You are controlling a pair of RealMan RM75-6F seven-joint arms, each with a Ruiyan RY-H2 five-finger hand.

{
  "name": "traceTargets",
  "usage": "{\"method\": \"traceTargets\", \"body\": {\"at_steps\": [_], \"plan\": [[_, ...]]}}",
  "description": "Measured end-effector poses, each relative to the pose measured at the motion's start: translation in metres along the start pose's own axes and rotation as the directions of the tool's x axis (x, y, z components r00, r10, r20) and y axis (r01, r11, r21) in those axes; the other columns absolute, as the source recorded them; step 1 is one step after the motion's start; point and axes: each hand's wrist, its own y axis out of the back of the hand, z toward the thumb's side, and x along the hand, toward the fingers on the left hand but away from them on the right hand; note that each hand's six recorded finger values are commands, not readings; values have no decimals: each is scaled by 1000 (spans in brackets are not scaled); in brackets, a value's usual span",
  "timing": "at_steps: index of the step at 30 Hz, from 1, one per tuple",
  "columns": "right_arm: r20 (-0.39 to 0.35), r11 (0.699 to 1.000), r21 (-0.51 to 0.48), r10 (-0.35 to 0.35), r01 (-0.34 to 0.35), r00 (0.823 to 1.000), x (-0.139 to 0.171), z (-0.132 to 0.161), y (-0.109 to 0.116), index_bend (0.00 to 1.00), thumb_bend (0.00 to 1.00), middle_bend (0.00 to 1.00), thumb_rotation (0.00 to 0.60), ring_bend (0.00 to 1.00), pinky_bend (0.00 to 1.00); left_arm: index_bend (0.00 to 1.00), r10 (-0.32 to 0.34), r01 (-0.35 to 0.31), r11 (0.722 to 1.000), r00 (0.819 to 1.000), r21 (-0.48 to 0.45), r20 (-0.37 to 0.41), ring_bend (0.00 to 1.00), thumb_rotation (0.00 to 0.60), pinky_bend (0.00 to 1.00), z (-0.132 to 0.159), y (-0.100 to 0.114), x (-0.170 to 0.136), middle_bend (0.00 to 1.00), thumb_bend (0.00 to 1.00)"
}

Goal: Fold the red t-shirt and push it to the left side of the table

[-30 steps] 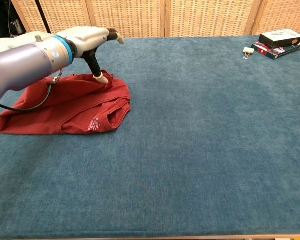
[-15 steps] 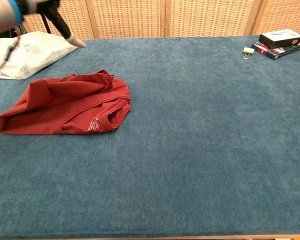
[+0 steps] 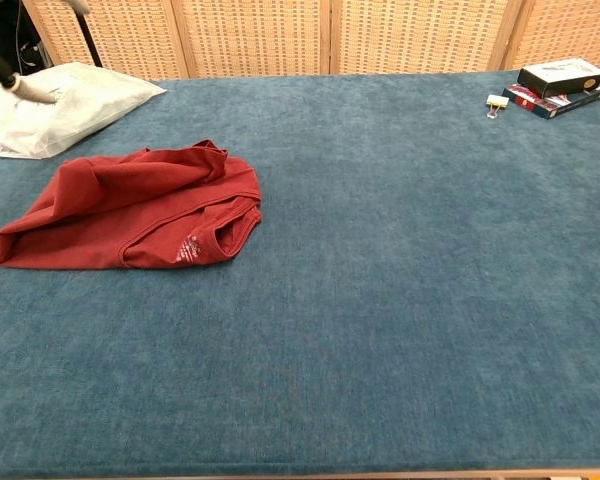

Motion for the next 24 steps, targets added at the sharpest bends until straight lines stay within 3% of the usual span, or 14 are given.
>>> {"method": "traceTargets", "body": {"at_steps": [8, 14, 24], "plan": [[1, 1000, 2, 9, -9, 1000, 0, 0, -2, 0, 0, 0, 600, 0, 0, 270, -55, 54, 998, 998, -19, -39, 0, 600, 0, -33, -44, -8, 0, 159], [4, 1000, 3, 12, -12, 1000, -1, -1, -3, 0, 0, 0, 600, 0, 0, 307, -96, 96, 995, 995, -29, -16, 0, 600, 0, -27, -75, -8, 0, 180], [6, 1000, 0, 17, -17, 1000, -1, -2, -4, 0, 0, 0, 600, 0, 0, 397, -111, 112, 993, 994, -48, 12, 0, 600, 0, -10, -101, -2, 0, 270]]}}
